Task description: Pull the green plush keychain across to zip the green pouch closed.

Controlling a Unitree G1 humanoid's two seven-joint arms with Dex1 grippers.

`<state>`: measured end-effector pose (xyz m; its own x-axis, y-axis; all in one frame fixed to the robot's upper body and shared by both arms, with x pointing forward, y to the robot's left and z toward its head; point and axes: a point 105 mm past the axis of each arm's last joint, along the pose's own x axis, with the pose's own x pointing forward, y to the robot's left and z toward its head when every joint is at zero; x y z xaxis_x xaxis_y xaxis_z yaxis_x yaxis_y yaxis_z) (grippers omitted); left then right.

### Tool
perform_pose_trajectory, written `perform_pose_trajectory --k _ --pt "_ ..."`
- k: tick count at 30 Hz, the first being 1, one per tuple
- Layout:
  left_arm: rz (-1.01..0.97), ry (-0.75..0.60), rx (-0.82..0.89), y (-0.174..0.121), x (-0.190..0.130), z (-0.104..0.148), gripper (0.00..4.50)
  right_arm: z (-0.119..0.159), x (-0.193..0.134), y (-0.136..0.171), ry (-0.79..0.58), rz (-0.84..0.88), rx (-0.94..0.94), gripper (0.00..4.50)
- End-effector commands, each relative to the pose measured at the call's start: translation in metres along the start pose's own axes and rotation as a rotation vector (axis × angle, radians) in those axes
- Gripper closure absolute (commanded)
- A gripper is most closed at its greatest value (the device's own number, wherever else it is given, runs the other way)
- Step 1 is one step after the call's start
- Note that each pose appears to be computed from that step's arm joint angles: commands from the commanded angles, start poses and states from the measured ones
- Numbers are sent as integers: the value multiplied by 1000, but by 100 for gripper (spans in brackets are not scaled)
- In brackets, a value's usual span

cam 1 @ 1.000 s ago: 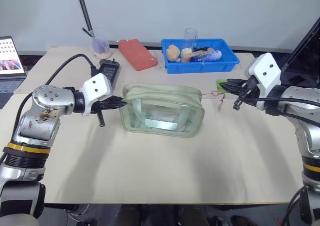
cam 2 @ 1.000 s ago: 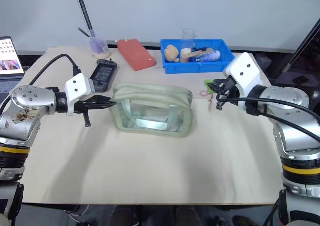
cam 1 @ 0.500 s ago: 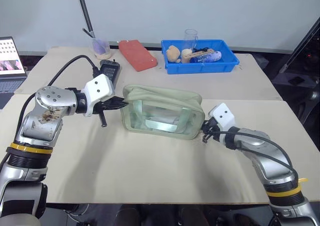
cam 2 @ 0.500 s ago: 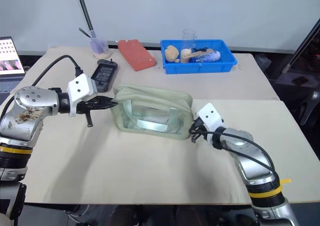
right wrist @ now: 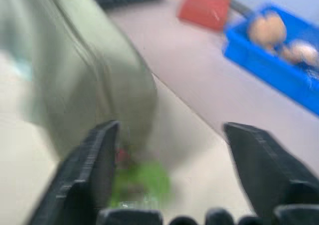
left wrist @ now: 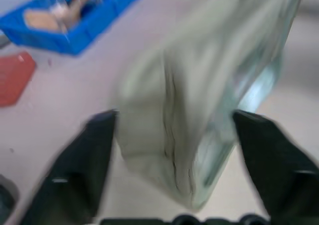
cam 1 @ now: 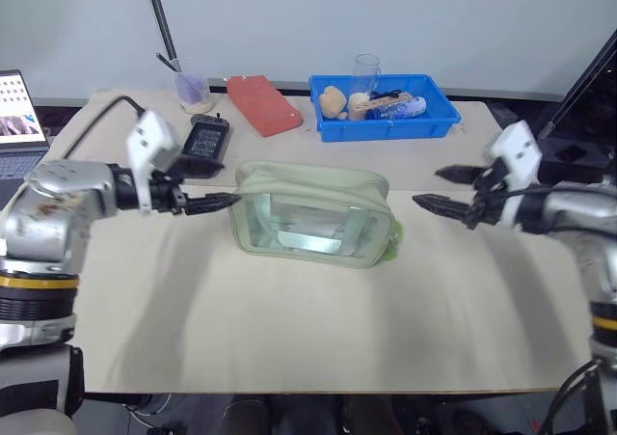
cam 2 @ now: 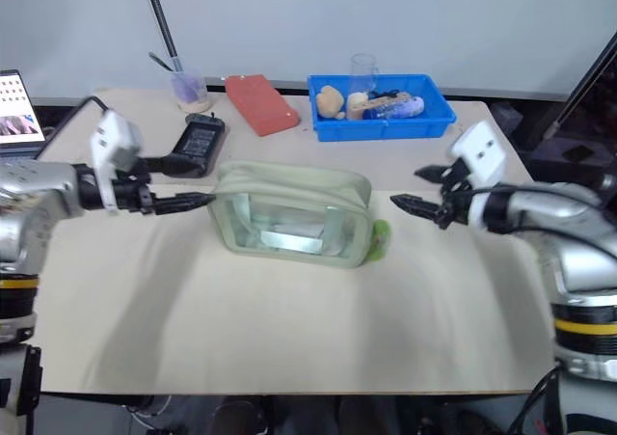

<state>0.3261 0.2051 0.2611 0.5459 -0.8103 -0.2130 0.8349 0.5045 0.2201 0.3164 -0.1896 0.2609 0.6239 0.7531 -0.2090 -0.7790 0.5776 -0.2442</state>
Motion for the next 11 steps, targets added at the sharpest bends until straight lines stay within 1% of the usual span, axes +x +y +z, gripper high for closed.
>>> perform_pose_trajectory --k 1,3,5,11 --pt "18 -46 -28 4 -22 21 0 46 -12 27 -100 163 14 1" --pt "39 -41 -18 8 -29 22 0 57 -11 31 -138 168 7 1" --pt "61 -47 -15 13 -34 24 0 60 -7 31 -153 143 6 1" --pt "107 -19 42 20 -32 16 0 41 0 22 -109 54 -18 1"
